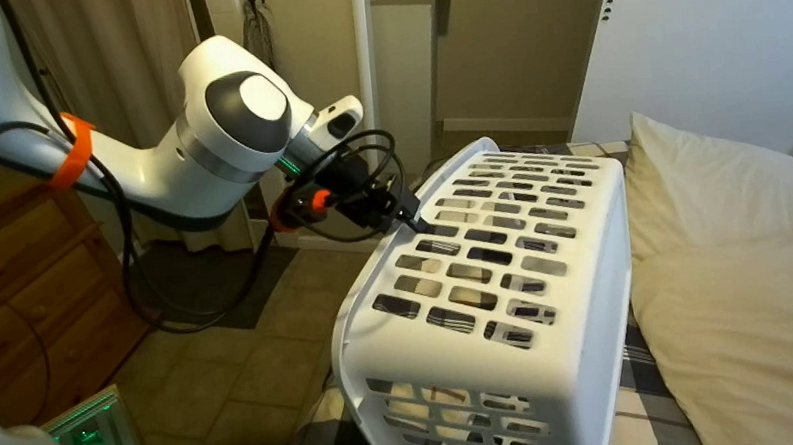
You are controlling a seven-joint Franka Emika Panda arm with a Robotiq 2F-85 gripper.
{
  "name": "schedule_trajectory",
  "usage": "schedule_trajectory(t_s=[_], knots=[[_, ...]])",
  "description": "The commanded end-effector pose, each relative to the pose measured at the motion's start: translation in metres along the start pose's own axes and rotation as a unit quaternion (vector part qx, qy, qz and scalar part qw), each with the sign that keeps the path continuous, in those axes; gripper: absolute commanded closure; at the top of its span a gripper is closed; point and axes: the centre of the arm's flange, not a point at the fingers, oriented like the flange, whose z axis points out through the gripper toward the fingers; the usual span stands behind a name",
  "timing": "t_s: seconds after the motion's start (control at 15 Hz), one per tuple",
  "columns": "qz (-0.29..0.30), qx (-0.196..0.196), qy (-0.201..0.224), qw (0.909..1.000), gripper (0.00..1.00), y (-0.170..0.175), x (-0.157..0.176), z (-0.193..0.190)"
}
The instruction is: Place the white basket upright.
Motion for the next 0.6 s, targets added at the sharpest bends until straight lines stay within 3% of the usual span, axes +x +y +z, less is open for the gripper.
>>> schedule_trajectory(t_s=[0.0, 0.53], knots=[[0.010, -0.048, -0.019, 0.9986, 0.01, 0.010, -0.008, -0.005], [-0.021, -0.130, -0.028, 0.9909, 0.00, 0.009, -0.008, 0.007]])
